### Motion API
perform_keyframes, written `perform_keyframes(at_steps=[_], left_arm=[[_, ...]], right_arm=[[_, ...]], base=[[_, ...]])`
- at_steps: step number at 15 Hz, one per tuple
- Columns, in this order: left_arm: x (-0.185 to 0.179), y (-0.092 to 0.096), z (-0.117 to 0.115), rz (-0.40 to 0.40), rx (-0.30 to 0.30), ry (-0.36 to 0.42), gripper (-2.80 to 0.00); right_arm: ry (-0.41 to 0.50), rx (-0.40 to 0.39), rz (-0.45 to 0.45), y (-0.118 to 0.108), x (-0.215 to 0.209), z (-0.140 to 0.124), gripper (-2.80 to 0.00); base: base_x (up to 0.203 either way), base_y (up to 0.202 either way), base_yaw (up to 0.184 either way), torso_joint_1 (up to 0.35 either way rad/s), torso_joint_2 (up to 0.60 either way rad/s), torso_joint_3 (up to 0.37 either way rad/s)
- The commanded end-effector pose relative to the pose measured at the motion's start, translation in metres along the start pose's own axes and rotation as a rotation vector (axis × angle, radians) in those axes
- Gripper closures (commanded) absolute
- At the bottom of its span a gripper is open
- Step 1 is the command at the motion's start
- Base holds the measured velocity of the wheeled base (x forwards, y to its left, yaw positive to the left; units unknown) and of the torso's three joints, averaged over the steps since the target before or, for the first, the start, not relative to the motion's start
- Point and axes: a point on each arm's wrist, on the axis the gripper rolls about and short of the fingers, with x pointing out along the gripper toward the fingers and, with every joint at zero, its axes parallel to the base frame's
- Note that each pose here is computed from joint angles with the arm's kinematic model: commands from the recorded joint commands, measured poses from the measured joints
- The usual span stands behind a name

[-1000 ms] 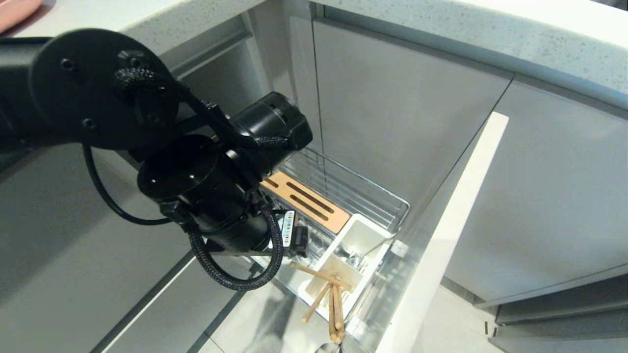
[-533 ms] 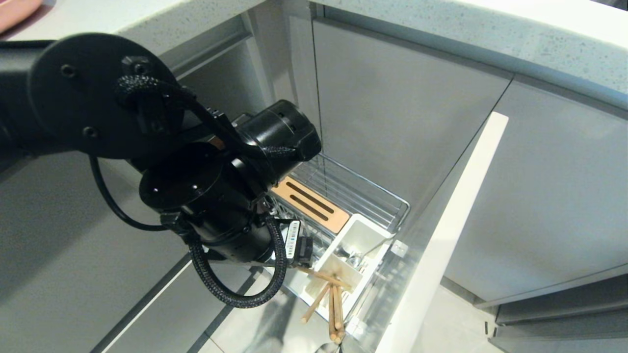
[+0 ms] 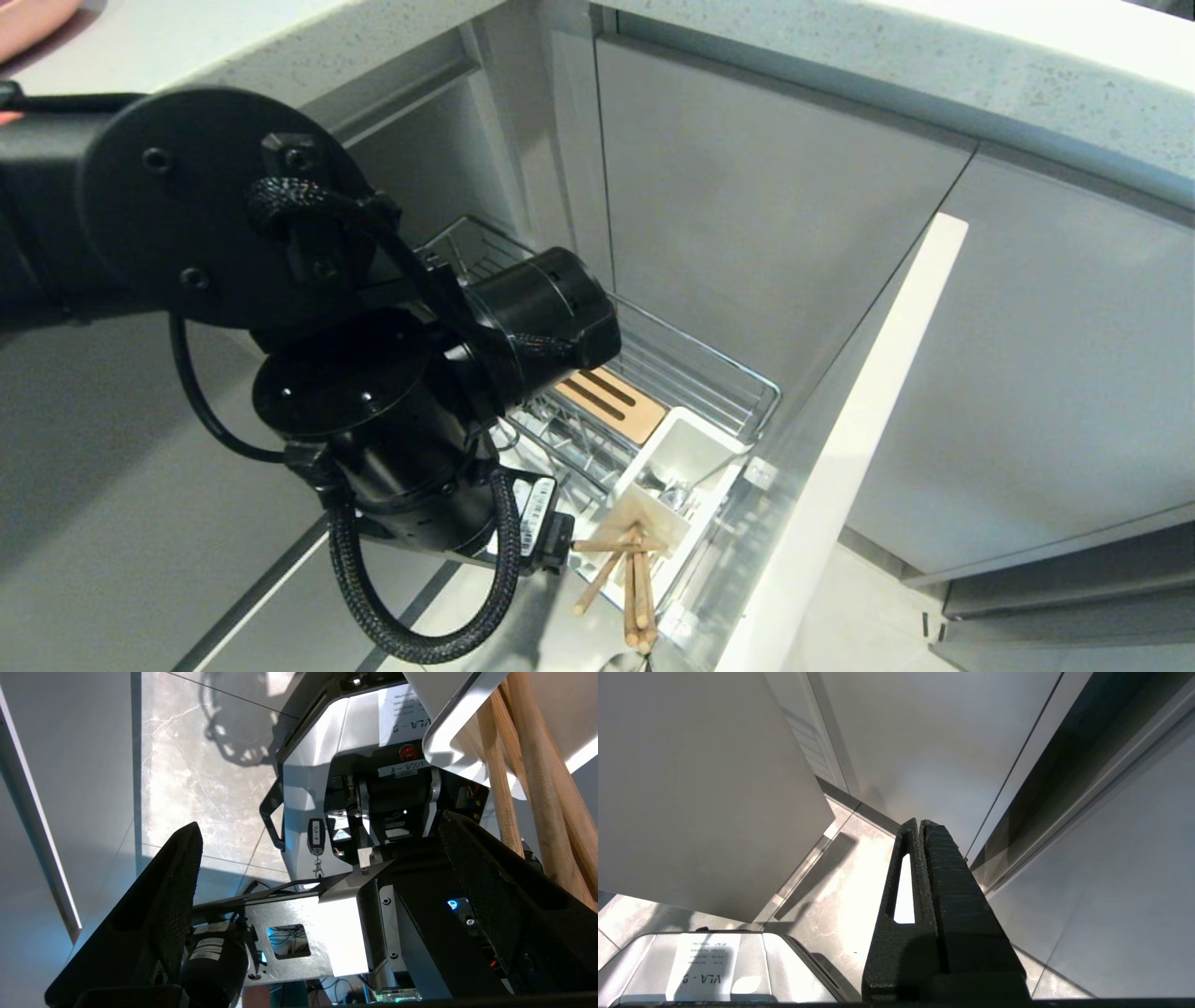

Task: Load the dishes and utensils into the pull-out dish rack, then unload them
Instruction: Take the chopsticks out of the cupboard

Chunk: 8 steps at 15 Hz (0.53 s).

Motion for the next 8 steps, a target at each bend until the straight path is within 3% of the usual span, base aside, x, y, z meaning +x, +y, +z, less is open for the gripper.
perform_keyframes(at_steps=[1, 5, 8], left_arm=[[-0.001, -0.001, -0.001, 0.001, 0.002, -0.003, -2.80], [-0.003, -0.008, 0.010, -0.053, -0.055, -0.111, -2.80], [-0.005, -0.009, 0.012, -0.071, -0.081, -0.137, -2.80]], right_arm=[[0.000, 0.000, 0.001, 0.000, 0.000, 0.000, 0.00], [0.001, 0.000, 0.000, 0.000, 0.000, 0.000, 0.00], [0.001, 0.000, 0.002, 0.000, 0.000, 0.000, 0.00]], base=[[0.000, 0.000, 0.000, 0.000, 0.00, 0.000], [0.000, 0.000, 0.000, 0.000, 0.00, 0.000], [0.000, 0.000, 0.000, 0.000, 0.00, 0.000]])
